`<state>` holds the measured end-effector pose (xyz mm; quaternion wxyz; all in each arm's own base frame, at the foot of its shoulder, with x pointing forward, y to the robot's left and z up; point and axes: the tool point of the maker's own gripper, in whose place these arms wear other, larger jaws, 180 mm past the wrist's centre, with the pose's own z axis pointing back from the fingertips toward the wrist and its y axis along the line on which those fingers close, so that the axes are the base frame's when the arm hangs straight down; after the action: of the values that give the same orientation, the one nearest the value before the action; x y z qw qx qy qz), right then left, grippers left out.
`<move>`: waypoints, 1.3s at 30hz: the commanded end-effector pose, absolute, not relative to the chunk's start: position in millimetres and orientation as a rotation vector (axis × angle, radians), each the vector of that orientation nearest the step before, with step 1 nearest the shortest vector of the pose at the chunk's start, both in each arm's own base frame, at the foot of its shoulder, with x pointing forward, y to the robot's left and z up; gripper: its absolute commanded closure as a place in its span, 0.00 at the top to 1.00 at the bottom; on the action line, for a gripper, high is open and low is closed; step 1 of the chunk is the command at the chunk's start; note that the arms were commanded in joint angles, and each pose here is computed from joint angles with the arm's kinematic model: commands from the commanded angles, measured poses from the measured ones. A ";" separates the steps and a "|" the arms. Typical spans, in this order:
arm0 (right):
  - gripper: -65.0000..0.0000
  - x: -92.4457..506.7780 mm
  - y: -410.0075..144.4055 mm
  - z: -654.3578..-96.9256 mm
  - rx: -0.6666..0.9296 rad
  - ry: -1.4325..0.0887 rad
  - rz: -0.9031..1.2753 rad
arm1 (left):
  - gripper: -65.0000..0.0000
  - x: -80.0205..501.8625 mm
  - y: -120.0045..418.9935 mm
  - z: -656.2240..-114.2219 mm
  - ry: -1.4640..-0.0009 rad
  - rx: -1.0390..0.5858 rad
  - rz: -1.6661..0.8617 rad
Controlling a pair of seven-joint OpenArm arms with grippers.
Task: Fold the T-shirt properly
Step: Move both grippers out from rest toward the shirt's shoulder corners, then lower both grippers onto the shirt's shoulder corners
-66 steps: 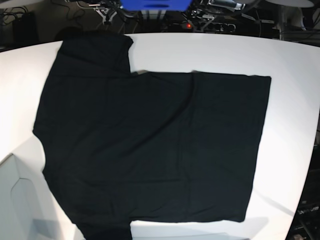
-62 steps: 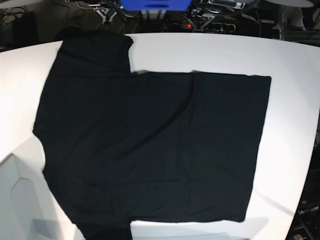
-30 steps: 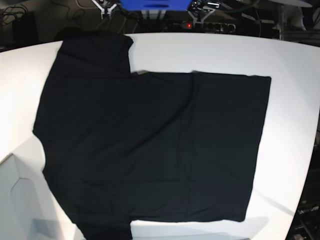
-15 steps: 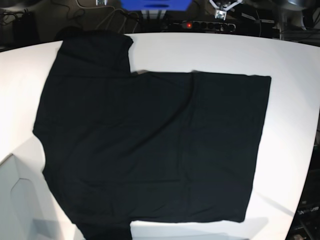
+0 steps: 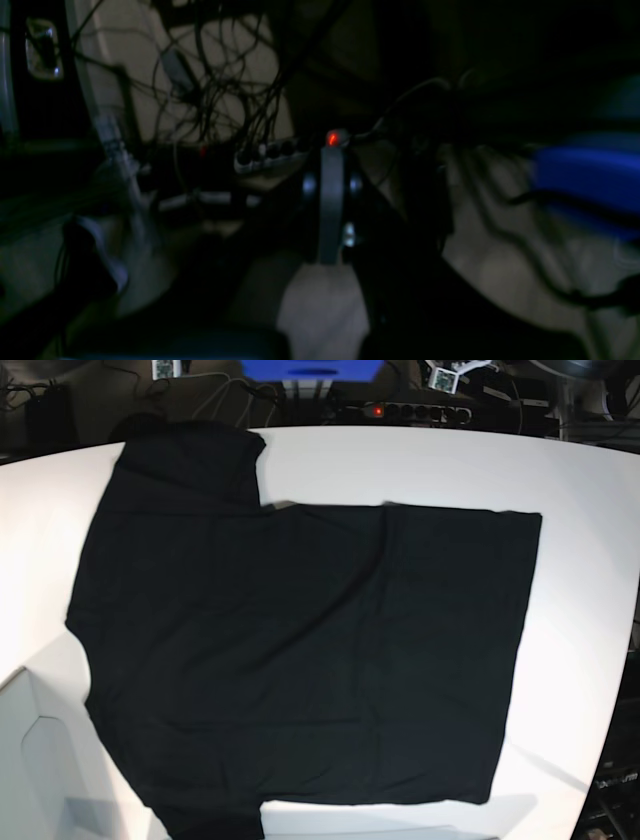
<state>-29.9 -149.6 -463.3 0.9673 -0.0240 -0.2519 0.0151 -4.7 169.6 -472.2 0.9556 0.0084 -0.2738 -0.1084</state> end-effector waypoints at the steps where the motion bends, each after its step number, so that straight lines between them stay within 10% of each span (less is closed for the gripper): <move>1: 0.00 -28.5 -153.4 -448.6 -0.053 -0.538 0.035 | 0.01 -3.4 172.5 -459.0 -0.587 0.022 -0.229; 11: 0.17 27.5 -170.5 -363.9 -0.114 -0.758 0.054 | 0.03 51.3 172.6 -383.2 -0.802 0.045 -0.241; 17: 0.40 53.5 -170.7 -361.7 -0.116 -0.828 0.052 | 0.42 79.7 187.4 -364.3 -0.893 0.093 -0.231; 39: 0.43 99.8 -174.0 -370.0 -0.126 -0.842 0.038 | 0.63 180.4 334.4 -367.6 -0.980 0.197 0.361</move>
<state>99.2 -173.6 -376.5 0.9152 -0.0600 -0.3983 0.0147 173.4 331.4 -378.7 0.8713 0.0906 -0.4479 0.1789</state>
